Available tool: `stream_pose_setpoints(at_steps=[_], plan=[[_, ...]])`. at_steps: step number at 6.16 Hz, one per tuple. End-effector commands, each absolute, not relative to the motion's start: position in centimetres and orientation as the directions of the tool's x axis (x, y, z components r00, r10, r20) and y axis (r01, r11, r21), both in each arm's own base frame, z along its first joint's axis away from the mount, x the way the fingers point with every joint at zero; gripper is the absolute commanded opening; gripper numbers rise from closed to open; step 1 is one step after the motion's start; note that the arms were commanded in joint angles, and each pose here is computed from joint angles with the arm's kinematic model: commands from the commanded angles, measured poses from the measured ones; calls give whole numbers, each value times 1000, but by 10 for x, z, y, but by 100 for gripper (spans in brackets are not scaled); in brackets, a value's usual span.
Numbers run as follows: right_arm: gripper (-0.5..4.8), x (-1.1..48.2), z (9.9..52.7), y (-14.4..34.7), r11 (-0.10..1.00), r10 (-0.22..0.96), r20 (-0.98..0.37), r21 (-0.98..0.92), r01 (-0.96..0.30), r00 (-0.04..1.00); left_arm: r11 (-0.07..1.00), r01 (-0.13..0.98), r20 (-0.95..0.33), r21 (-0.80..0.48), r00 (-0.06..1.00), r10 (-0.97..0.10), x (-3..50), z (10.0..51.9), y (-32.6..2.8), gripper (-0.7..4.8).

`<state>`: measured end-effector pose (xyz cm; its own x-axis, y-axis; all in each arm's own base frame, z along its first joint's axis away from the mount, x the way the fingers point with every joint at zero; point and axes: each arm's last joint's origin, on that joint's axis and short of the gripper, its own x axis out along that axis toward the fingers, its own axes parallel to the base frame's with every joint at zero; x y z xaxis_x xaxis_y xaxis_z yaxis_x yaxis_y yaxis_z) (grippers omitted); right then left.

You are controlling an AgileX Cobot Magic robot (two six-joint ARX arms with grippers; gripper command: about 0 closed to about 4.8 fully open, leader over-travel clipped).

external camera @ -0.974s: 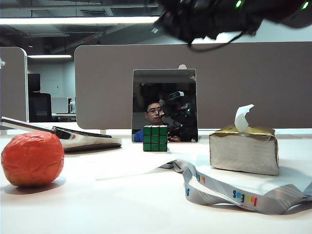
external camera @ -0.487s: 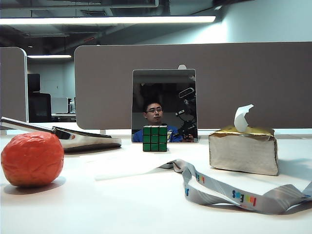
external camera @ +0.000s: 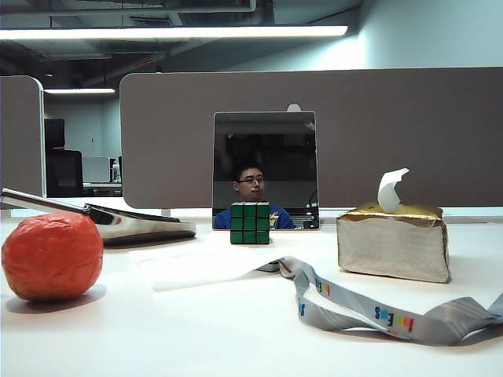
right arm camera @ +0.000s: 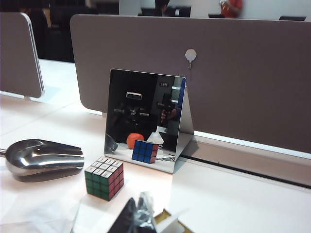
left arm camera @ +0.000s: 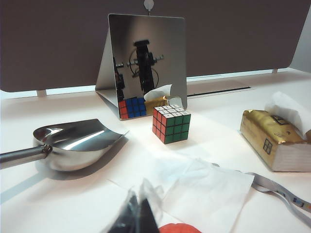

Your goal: Pull out a tissue from the tissue box and use it to cover the ID card on the tabletop.

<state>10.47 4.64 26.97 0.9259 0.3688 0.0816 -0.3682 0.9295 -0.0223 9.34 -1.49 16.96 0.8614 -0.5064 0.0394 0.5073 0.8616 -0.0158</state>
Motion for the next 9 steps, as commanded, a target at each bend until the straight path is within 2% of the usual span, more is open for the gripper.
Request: stream_pose_setpoints(at_steps=[1,2,3,4,6,7,8,9], plan=[[-6,83,242,35,942,326,180,24,-335,928,862,507,54,-7,861,-506,93,172,-15,-6],[-5,80,214,26,969,240,120,39,-246,963,864,504,54,-6,863,-503,93,172,-15,-6],[-5,91,190,14,984,176,56,-25,-175,983,867,498,59,-5,866,-497,93,173,-15,-6],[-5,95,177,8,981,193,61,-31,-192,979,867,498,59,-5,866,-497,93,173,-15,-6],[-5,97,173,-3,996,81,87,20,-83,993,880,475,60,-6,879,-474,94,173,-14,-6],[-5,97,173,-1,993,106,85,49,-110,991,908,418,61,-14,907,-417,94,173,-12,-6],[-6,97,173,6,981,185,84,48,-190,979,924,383,63,-16,922,-381,95,173,-11,-6],[-6,96,178,8,988,144,142,34,-150,979,968,249,66,-25,967,-247,96,173,-7,-6]])
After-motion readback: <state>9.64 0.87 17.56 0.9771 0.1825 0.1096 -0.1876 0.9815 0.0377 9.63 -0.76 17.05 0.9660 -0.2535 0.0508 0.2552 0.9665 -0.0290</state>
